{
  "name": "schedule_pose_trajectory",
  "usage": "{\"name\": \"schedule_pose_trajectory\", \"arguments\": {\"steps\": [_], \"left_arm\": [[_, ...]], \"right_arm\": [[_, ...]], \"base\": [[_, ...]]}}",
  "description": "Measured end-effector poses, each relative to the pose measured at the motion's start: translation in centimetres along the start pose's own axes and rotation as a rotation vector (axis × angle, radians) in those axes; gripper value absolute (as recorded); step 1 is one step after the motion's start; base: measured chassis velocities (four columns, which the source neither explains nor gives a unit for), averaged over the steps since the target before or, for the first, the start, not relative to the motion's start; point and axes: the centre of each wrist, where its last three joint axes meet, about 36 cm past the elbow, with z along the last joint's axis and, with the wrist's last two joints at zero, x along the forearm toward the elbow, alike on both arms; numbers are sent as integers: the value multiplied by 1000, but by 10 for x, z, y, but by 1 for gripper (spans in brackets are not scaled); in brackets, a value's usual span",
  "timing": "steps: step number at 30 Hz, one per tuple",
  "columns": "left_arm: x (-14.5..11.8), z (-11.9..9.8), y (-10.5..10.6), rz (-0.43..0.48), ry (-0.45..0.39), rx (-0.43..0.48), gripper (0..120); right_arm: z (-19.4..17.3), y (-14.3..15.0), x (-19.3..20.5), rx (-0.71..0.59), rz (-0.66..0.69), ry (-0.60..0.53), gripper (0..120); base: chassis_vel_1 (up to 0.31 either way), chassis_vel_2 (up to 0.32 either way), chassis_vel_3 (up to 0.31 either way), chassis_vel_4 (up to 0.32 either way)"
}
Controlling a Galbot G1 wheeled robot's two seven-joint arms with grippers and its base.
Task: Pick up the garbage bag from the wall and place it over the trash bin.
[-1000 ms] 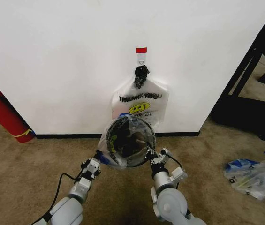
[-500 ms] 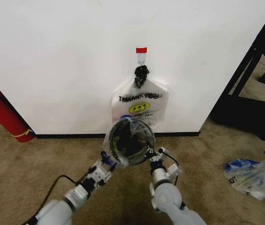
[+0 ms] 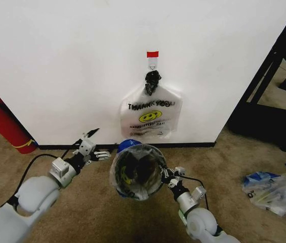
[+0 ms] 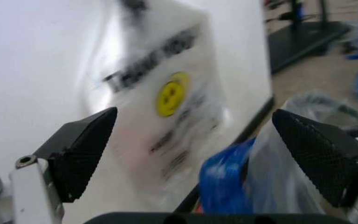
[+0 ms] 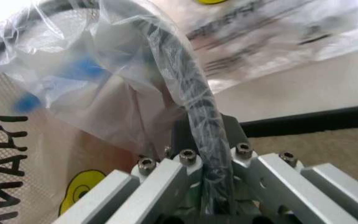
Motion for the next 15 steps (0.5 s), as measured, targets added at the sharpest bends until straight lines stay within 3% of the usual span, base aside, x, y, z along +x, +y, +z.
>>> {"name": "schedule_pose_trajectory", "arguments": {"steps": [3, 15], "left_arm": [[-3, 6, 4, 39, 4, -12, 97], [1, 37, 25, 46, 74, -54, 97]], "right_arm": [[-1, 0, 5, 14, -56, 10, 0], [1, 4, 10, 42, -180, 35, 0]], "base": [[0, 0, 0, 0], [0, 0, 0, 0]]}}
